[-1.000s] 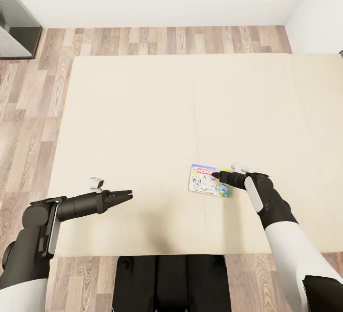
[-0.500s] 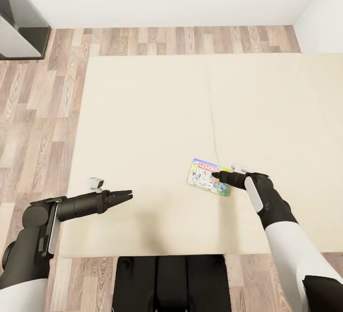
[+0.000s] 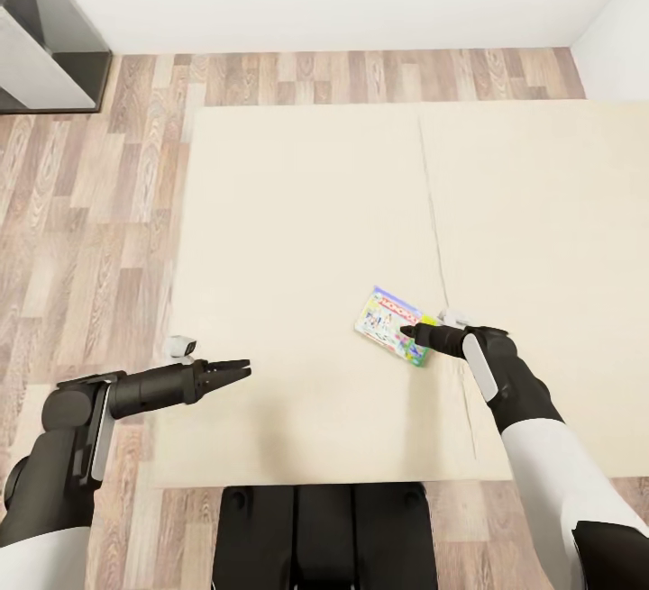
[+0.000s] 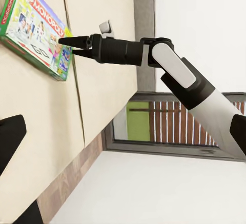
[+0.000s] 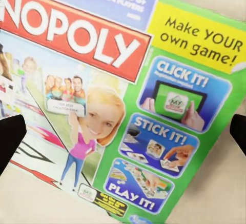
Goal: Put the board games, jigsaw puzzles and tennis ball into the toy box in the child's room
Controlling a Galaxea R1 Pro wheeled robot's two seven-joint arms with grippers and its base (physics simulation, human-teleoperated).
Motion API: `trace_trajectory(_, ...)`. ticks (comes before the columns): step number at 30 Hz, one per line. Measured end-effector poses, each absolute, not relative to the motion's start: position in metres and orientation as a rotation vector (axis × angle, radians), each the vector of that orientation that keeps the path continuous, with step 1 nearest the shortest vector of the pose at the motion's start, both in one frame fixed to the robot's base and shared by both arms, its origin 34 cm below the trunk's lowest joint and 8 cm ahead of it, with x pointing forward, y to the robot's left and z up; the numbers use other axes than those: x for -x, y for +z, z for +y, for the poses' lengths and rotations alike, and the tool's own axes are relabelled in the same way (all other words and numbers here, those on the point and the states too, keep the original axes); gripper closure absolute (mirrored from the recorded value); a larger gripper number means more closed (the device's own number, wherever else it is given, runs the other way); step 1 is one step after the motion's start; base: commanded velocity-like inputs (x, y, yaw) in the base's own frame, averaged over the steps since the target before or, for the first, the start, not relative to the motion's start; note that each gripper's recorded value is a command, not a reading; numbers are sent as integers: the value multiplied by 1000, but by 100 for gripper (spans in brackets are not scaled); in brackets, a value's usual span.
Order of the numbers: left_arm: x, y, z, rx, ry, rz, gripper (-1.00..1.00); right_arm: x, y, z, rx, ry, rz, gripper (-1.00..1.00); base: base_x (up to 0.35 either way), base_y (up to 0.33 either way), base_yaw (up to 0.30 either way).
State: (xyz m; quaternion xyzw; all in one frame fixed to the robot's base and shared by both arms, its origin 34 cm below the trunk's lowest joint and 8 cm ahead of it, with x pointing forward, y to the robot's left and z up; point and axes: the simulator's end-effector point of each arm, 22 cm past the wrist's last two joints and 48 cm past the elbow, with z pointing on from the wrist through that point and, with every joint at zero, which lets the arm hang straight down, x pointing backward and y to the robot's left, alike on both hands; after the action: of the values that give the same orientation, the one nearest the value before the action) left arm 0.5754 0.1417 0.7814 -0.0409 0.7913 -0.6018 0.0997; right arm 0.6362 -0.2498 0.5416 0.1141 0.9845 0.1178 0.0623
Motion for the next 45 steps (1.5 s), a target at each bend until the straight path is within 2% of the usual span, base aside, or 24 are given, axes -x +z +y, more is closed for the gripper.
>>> trace_trajectory(32,-575,781,142,122,-1777,2342,-100,-637,542,-249,-346,358,2974,-100,-7,49,0)
trace_trajectory(45,-575,781,142,121,-1778,2341,-100,-637,542,-250,-345,358,2974,-100,0,201,0)
